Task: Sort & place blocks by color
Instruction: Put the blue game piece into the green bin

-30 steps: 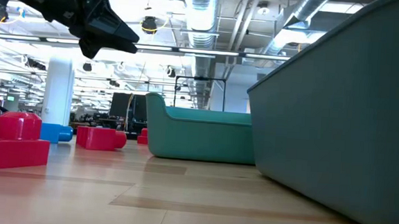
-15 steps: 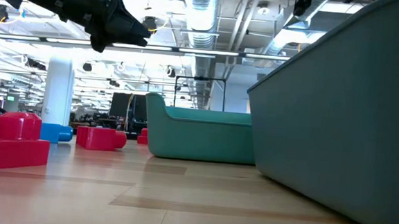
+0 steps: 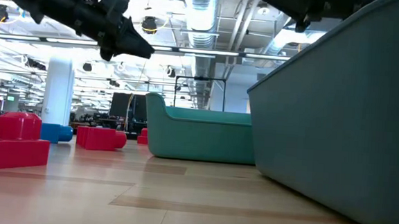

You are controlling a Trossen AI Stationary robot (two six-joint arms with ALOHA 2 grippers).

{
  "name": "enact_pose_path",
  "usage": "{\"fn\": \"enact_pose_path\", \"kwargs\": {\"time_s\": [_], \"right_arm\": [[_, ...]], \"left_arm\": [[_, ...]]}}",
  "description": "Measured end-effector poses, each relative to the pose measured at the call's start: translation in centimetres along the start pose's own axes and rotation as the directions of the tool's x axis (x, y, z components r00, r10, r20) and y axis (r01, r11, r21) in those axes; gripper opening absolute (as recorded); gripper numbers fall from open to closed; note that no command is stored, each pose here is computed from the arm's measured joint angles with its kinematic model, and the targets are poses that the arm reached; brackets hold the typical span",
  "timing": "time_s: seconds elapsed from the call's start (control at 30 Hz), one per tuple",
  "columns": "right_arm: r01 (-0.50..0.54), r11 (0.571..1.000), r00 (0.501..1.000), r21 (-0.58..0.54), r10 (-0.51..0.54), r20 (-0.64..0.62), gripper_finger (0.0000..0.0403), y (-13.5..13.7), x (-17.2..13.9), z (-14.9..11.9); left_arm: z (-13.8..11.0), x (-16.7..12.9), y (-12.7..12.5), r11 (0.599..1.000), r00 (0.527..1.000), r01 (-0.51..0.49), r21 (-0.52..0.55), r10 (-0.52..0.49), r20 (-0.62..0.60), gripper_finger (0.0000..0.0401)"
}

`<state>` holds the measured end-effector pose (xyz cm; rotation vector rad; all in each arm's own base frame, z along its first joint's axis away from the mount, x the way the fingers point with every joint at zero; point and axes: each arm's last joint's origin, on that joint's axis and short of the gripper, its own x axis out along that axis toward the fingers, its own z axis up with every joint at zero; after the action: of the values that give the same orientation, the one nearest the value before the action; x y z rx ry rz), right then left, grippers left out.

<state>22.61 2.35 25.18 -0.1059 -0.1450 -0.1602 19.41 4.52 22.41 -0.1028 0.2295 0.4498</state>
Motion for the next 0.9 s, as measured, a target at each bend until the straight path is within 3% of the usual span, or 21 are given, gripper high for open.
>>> {"fn": "enact_pose_path", "kwargs": {"time_s": [0.17,0.33,0.53,0.7,0.9], "right_arm": [[0.055,0.998,0.999,-0.008,-0.055,-0.002,0.0014,-1.3,0.3,-0.2],[0.1,0.995,0.994,-0.001,-0.1,0.036,0.0021,-2.3,0.4,0.1],[0.117,0.993,0.986,0.01,-0.118,0.119,0.0023,-2.5,0.4,1.0],[0.154,0.988,0.964,-0.017,-0.147,0.223,0.0019,-3.1,0.7,3.2],[0.144,0.989,0.968,-0.026,-0.136,0.21,0.0019,-2.9,0.8,3.5]], "left_arm": [[0.2,0.4,2.6,0.996,0.997,-0.081,-0.035,0.081,0.003,0.0124],[0.5,0.5,4.0,0.995,0.999,0.03,-0.091,-0.029,0.015,0.0132],[2.0,0.5,4.5,0.996,0.999,0.046,-0.076,-0.047,-0.008,0.0171],[4.1,0.8,4.5,0.999,0.998,0.038,-0.038,-0.04,-0.047,0.0214],[5.1,2.1,4.4,0.999,0.983,0.026,-0.04,-0.033,-0.182,0.0247]]}}
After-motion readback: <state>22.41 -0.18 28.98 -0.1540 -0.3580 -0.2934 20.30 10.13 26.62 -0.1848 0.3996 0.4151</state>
